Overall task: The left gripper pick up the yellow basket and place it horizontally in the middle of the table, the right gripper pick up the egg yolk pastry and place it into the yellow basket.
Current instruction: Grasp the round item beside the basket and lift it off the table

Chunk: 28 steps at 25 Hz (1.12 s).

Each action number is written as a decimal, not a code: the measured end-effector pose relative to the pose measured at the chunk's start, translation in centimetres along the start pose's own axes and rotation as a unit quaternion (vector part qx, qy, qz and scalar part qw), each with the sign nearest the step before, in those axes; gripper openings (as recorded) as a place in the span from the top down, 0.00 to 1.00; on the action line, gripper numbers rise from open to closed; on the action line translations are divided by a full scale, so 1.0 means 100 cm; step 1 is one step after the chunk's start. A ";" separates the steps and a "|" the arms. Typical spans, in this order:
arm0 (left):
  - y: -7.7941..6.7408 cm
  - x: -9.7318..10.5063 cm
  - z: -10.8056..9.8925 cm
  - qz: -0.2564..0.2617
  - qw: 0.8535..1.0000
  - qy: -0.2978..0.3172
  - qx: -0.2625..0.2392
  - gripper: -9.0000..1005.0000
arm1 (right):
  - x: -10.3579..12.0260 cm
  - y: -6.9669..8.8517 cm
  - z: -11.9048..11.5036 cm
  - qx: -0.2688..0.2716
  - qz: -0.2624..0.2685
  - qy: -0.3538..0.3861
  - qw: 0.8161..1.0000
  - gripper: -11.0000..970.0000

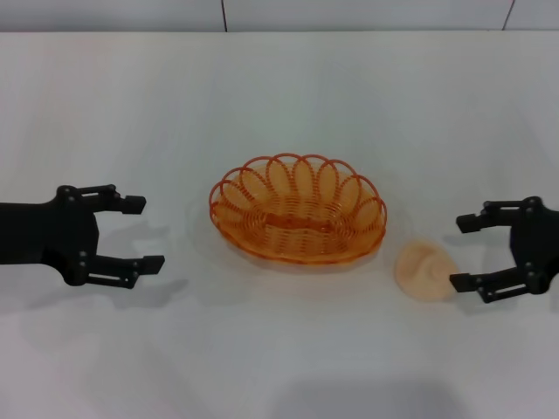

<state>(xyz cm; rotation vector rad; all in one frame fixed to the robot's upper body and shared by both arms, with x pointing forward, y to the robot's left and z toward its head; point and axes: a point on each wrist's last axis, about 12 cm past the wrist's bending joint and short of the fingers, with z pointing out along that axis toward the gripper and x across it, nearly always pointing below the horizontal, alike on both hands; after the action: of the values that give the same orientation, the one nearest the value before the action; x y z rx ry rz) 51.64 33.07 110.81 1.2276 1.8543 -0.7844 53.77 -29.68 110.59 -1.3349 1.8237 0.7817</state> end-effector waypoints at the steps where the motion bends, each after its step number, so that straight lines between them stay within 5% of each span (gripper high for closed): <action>1: 0.000 0.001 -0.002 0.000 1.000 -0.005 -0.004 0.11 | -0.001 -0.001 0.004 -0.001 0.000 0.006 1.000 0.28; 19: -0.007 -0.004 0.000 0.000 0.999 -0.027 0.020 0.12 | -0.002 0.001 0.025 -0.020 -0.001 0.037 0.999 0.30; 28: -0.006 -0.006 0.002 -0.003 0.999 -0.029 0.021 0.12 | -0.005 0.002 0.030 -0.024 -0.005 0.031 0.999 0.67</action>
<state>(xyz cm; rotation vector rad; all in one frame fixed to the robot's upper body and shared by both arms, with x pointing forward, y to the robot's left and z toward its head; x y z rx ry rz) 51.26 32.38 111.29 1.2139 1.8038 -0.8570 54.25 -26.93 109.42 -1.4129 1.8561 0.7906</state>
